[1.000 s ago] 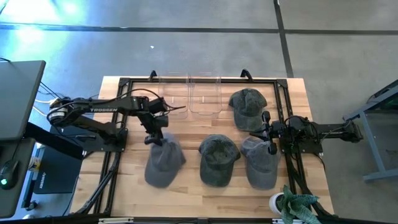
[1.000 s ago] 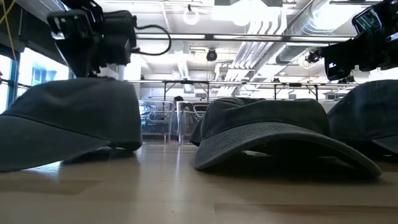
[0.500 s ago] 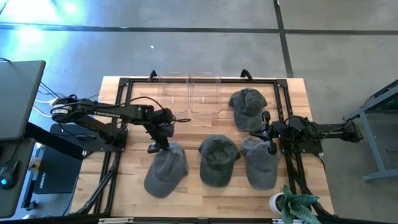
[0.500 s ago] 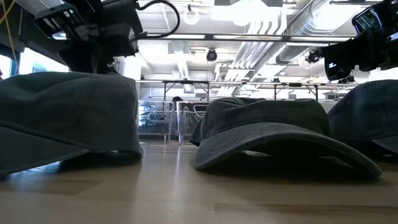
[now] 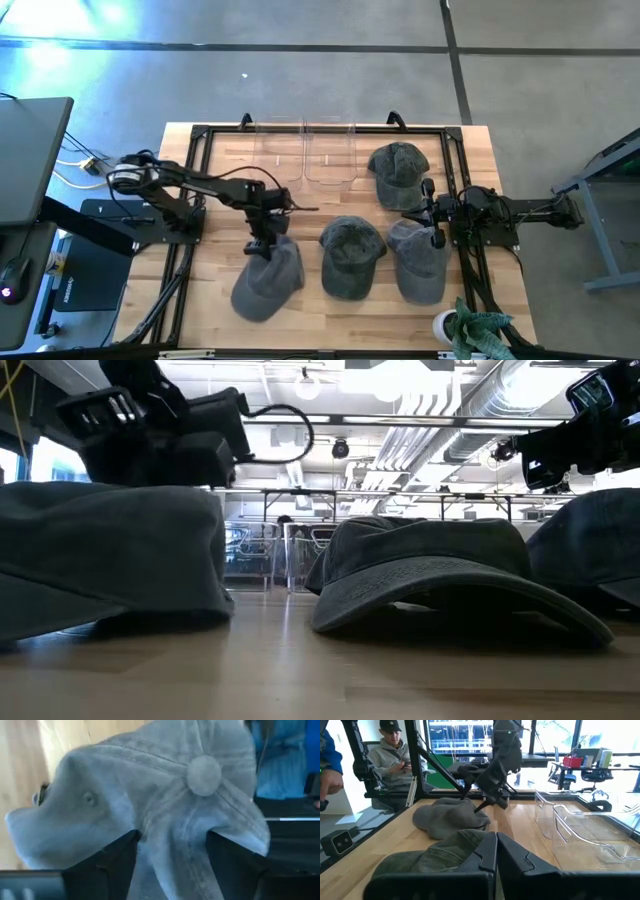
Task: Pick & Place hat
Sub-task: Put the left gray cap into the left transparent bin
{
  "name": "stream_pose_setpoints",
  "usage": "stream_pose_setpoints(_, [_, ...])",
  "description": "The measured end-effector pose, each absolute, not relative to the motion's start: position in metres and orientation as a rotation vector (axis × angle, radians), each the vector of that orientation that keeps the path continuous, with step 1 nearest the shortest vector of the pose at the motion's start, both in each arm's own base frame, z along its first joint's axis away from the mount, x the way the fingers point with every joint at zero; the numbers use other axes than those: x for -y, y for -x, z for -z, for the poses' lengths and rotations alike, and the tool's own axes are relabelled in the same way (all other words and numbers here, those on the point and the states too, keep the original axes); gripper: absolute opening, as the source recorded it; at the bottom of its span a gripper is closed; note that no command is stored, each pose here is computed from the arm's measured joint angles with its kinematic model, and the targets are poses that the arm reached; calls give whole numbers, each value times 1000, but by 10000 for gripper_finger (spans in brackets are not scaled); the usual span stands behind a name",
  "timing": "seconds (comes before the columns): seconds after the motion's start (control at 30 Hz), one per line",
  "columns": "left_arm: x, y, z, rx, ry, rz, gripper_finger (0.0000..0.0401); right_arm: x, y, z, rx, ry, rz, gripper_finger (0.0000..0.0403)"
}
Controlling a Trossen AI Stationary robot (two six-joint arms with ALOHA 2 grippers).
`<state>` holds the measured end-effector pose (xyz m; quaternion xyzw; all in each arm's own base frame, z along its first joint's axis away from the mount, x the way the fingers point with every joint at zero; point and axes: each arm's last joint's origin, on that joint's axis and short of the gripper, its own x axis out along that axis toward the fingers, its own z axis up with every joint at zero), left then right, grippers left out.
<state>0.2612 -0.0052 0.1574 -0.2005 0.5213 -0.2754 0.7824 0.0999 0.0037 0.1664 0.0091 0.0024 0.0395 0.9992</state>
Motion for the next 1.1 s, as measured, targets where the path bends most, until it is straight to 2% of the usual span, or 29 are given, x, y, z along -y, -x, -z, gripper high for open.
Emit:
stream_pose_setpoints(0.1, [13,-266,-159,-1074,428,666,151,-4,-100,-166,-4,-18,-79,4])
stream_pose_setpoints(0.23, [15,-269,-164,-1040,490,755,37,-4,-100,-167,-1,-18,-80,7])
stream_pose_setpoints(0.3, [13,-269,-173,-1027,570,786,13,-4,-100,-167,0,-18,-80,7])
stream_pose_setpoints(0.4, [10,-274,-196,-983,675,839,18,-4,-100,-167,4,-18,-81,5])
stream_pose_setpoints(0.47, [11,-276,-217,-946,704,879,7,-4,-100,-167,4,-18,-81,5])
stream_pose_setpoints(0.7, [11,-281,-297,-738,607,921,3,-4,-100,-167,5,-18,-80,7])
stream_pose_setpoints(0.87, [8,-285,-335,-643,501,755,2,-4,-100,-168,7,-17,-79,8])
stream_pose_setpoints(1.1, [2,-285,-360,-640,463,499,1,-2,-100,-173,63,6,-12,9])
